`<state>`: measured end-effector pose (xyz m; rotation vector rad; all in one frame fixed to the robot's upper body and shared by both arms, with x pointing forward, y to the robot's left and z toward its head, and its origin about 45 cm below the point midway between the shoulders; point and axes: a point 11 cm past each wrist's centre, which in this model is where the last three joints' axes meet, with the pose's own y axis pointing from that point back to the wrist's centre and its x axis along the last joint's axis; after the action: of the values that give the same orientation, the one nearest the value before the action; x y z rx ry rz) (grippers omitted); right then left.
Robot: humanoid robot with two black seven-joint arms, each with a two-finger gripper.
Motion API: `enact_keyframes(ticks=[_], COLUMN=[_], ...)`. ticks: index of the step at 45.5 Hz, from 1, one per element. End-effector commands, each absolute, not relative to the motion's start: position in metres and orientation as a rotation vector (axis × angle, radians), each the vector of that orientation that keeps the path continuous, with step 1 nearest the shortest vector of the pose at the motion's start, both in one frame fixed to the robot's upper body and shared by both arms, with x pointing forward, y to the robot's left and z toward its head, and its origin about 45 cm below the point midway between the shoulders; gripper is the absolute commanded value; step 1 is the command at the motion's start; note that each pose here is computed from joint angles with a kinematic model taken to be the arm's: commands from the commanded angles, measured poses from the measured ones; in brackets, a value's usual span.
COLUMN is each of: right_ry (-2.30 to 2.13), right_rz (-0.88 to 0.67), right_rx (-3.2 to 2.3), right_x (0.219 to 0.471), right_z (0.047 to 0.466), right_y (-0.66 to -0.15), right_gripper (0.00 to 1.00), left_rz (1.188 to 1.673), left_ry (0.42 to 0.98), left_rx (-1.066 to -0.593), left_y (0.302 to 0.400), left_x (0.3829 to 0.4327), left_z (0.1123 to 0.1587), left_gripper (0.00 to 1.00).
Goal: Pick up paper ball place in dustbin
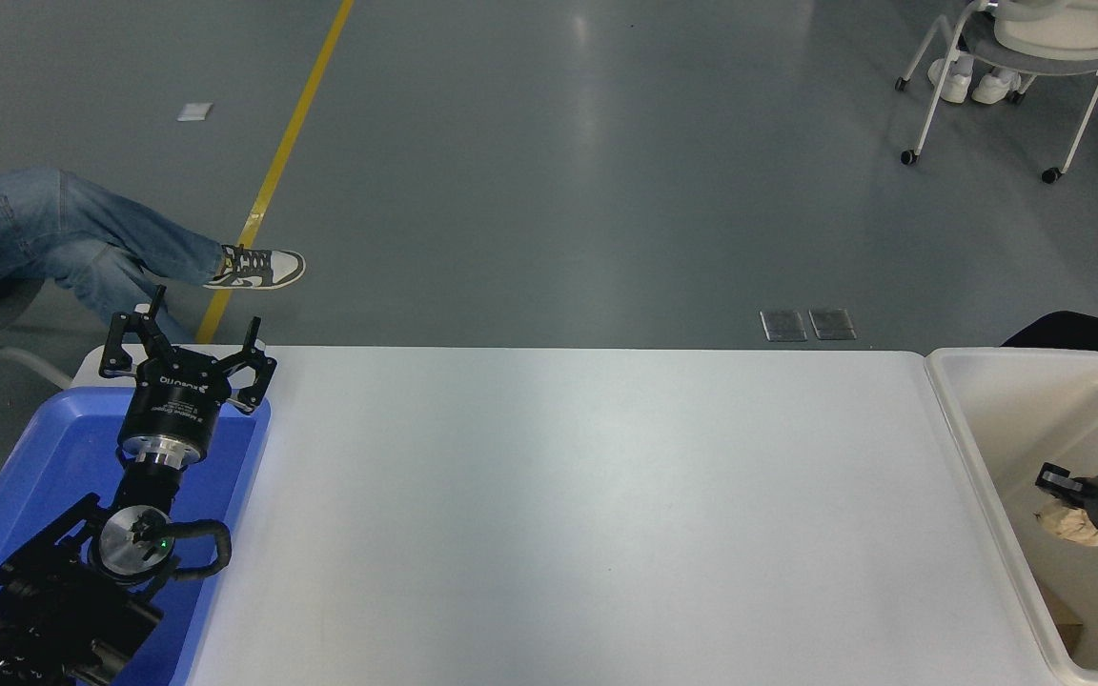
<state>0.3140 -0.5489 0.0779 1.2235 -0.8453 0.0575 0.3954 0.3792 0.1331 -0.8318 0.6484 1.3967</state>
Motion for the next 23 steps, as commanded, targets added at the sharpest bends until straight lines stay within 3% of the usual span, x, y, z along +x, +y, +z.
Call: enact_keyframes(ticks=[1,10,13,17,23], right_ry=[-0.858,-0.867,-0.860,-0.833,-0.690], right_rz=[0.056,0.065,0.089,0.143,0.170], right_rx=[1.219,1.218,1.251,1.321,1.360], right_x=[0.314,0.319,0.334,0.369,0.374], right_z=[0.076,0.082,0.089,0.115,0.172], right_y=[-0.548,-0.549,-0.538,-0.512,-0.506], right_gripper=[1.00,1.00,1.00,1.00,1.00], left_rz=[1.396,1.396,1.396,1.395,1.393], left_ry=[0.648,0.648,0.648,0.647,0.648], left_rx=[-0.832,-0.832,-0.832,-0.831,-0.831], left_y=[0.3792,0.3792,0.3792,0.3789,0.3787], left_x=[0.3954,0.3954,0.3954,0.3959,0.3959], left_z=[0.1331,0.1331,0.1331,0.1336,0.1337], left_gripper=[1.00,1.00,1.00,1.00,1.00])
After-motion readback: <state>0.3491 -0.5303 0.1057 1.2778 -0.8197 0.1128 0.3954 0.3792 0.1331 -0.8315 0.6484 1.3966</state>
